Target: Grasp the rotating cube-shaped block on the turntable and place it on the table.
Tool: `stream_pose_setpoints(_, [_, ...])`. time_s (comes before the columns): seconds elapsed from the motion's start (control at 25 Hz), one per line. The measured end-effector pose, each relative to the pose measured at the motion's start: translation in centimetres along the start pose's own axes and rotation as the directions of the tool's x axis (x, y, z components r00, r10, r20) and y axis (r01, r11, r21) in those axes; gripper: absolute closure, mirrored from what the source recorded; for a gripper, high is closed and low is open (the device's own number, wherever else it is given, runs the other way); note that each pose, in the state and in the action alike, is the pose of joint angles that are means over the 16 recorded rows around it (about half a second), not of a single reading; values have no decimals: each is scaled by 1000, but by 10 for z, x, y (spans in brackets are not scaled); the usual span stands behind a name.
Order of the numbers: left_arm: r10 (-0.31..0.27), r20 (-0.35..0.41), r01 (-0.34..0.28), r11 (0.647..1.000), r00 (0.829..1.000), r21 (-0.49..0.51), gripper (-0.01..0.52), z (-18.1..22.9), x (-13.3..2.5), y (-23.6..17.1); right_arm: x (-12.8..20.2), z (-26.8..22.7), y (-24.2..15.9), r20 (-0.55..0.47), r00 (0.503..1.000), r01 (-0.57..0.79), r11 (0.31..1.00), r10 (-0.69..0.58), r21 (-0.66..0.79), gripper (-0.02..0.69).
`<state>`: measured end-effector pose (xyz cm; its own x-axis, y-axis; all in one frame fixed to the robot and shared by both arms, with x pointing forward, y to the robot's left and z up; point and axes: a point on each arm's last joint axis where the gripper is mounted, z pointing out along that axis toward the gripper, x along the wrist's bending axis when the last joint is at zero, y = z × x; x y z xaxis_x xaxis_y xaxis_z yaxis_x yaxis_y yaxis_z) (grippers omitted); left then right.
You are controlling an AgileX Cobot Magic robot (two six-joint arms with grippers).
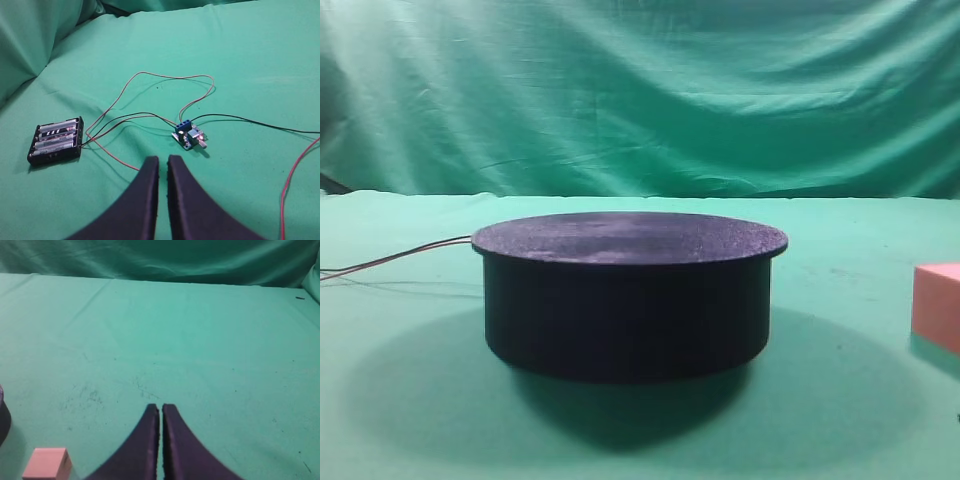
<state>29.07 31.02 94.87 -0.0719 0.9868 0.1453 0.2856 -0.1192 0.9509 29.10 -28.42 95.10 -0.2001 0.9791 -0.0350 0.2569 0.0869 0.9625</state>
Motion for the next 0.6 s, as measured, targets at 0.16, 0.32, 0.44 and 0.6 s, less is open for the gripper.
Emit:
stream_pose_setpoints(0.16, [0,0,0,1000,1000,0,514,0,0,0,0,0,-2,2,1000,14,1000,-14,5,665])
stream_pose_setpoints(0.32, [0,0,0,1000,1000,0,514,0,0,0,-1,0,-3,12,1000,11,1000,-11,16,665])
stream_pose_setpoints(0.44, [0,0,0,1000,1000,0,514,0,0,0,-2,0,-4,29,1000,-7,1000,7,26,665])
stream_pose_setpoints(0.6, [0,0,0,1000,1000,0,514,0,0,0,-5,0,-5,57,998,-37,999,35,34,665])
